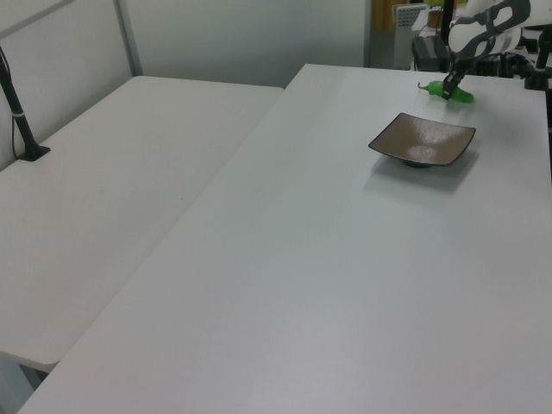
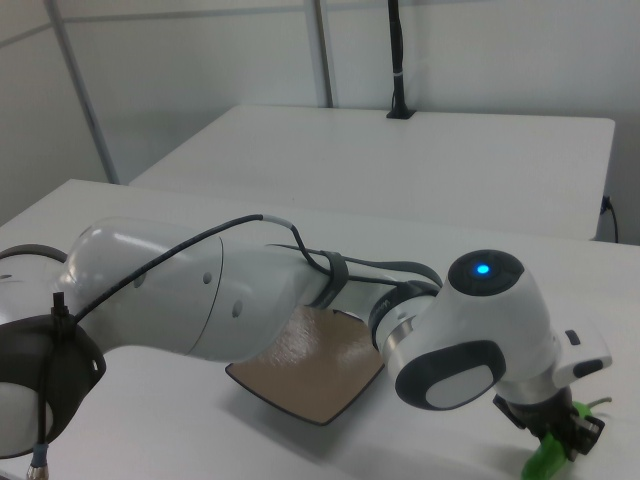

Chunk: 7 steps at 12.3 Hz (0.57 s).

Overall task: Chili peppers are placed on a ceramic plate
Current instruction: 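Lower the gripper onto the green chili pepper and close on it, then lift the chili pepper and carry it over the brown plate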

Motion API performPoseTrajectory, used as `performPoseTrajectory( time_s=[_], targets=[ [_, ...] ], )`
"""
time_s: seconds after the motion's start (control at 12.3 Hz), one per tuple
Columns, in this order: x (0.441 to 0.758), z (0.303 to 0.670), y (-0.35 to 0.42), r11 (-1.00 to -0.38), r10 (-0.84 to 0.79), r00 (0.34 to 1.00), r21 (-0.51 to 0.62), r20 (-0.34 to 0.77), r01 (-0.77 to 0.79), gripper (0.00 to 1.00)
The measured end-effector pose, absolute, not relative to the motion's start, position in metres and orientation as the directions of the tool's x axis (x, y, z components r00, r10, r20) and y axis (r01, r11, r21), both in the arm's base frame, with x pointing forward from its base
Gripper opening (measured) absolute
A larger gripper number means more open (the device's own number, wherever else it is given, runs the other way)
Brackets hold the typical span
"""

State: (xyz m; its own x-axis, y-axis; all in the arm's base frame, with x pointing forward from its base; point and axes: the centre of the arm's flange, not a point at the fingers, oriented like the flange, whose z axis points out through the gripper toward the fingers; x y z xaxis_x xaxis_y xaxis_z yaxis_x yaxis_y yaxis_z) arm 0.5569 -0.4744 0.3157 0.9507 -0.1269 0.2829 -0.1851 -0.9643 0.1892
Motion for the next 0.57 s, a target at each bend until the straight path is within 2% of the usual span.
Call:
performPoseTrajectory(
  time_s=[0.33,0.57],
  targets=[
    [0.570,0.341,-0.458,-0.969,-0.154,0.930,0.131,0.335,-0.208,0.33],
    [0.580,0.365,-0.429,-0.978,-0.185,0.937,0.042,0.297,-0.206,0.33]
  ],
)
